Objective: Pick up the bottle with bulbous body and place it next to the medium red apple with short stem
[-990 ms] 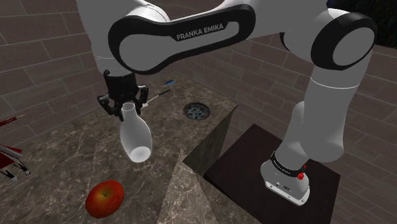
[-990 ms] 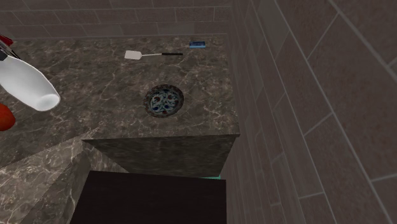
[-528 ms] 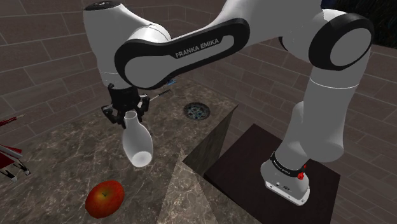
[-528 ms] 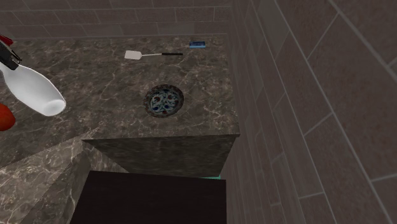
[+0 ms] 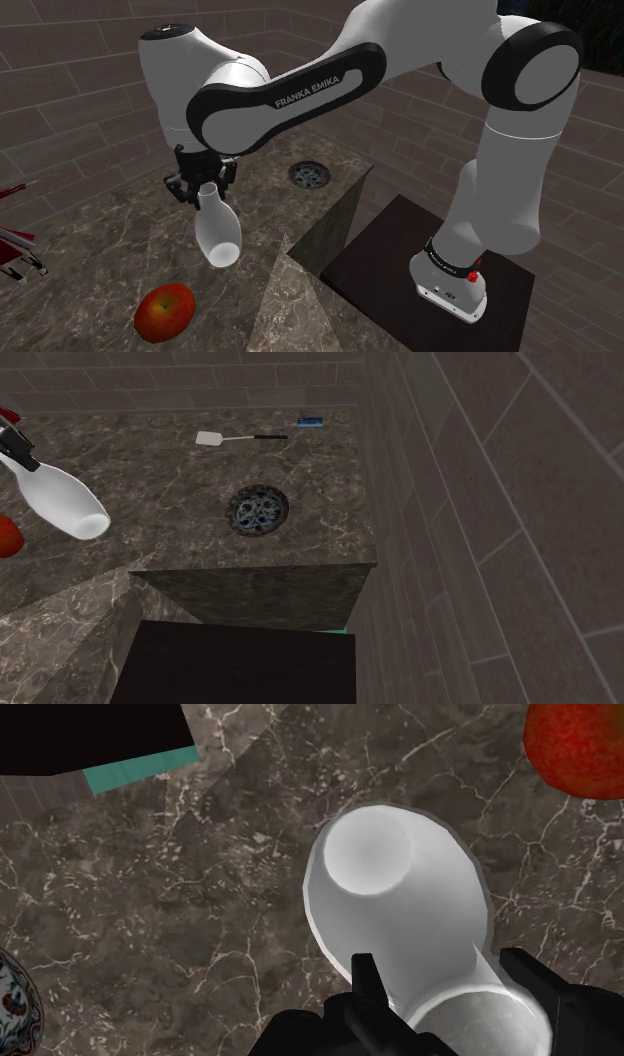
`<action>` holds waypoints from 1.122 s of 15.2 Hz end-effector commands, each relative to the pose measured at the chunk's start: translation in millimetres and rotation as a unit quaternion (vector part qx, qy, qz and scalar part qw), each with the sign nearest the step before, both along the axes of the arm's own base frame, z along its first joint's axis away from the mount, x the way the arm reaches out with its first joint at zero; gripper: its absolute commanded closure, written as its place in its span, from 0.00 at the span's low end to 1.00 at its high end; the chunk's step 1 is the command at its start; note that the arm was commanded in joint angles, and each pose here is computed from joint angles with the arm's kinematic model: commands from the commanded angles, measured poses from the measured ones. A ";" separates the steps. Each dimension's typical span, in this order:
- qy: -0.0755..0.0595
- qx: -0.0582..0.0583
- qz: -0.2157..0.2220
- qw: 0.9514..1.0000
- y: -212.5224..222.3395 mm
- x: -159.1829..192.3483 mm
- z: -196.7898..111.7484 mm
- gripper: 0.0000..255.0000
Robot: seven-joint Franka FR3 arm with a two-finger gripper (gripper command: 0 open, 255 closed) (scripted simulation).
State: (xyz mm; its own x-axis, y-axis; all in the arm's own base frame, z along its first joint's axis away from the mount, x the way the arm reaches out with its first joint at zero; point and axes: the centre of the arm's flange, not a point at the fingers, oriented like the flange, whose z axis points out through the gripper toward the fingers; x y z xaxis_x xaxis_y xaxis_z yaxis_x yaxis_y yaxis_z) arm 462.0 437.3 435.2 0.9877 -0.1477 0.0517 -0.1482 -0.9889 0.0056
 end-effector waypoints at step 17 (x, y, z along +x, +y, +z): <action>0.000 0.000 0.000 1.000 0.7 -2.6 50.0 0.00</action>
State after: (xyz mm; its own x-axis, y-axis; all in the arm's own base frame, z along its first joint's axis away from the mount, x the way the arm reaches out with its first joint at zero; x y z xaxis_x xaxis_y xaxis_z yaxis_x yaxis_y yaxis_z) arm 459.6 438.5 484.6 0.9876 -0.1477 0.0525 -0.1481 -0.9890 0.0047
